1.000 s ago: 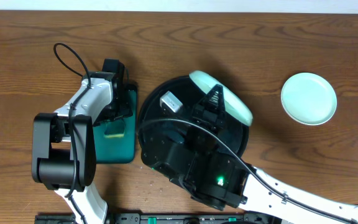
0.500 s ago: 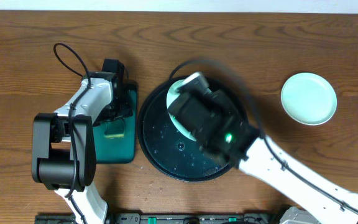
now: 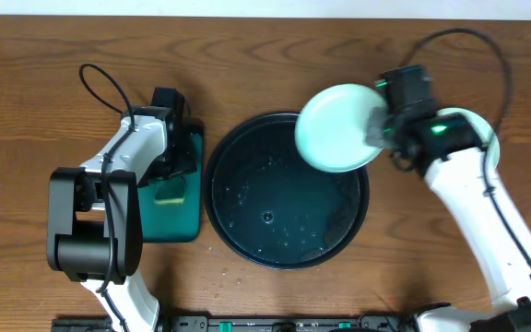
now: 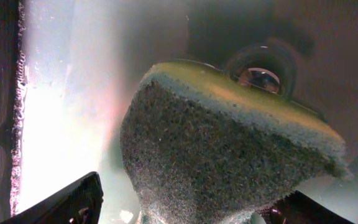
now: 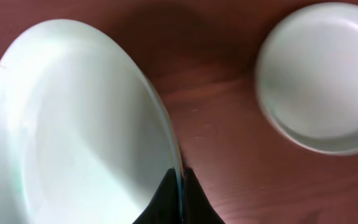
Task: Clean dirty plates on tray and stack at the side
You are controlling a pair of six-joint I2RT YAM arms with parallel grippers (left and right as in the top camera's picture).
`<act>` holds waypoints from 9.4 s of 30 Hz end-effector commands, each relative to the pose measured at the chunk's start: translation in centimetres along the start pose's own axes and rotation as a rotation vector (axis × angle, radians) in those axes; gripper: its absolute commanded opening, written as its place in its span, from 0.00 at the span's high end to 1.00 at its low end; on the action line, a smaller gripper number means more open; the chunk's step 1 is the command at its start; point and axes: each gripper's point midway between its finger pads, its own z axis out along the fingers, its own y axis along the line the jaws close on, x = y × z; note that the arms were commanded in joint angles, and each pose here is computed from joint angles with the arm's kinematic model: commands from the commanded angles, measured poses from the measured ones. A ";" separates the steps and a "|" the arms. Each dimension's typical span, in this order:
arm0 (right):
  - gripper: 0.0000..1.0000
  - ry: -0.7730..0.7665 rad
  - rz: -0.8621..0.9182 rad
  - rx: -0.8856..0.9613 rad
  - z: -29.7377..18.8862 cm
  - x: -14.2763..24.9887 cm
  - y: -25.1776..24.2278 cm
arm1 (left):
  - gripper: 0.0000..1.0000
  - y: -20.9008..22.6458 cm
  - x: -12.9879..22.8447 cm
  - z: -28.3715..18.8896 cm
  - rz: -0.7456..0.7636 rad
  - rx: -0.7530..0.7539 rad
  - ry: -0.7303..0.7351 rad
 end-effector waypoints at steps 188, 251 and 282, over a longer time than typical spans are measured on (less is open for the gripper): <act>0.01 -0.039 0.003 -0.011 -3.8 -1.1 -6.6 | 0.18 5.6 7.2 -13.0 -0.109 0.617 -1.262; 0.01 -0.292 0.022 -0.086 -12.3 -0.7 -7.4 | 0.18 6.2 7.0 -12.9 -0.258 0.676 -1.229; 0.01 -0.995 -0.040 -0.517 -13.9 7.5 -5.9 | 0.18 6.2 7.0 -12.9 -0.258 0.676 -1.229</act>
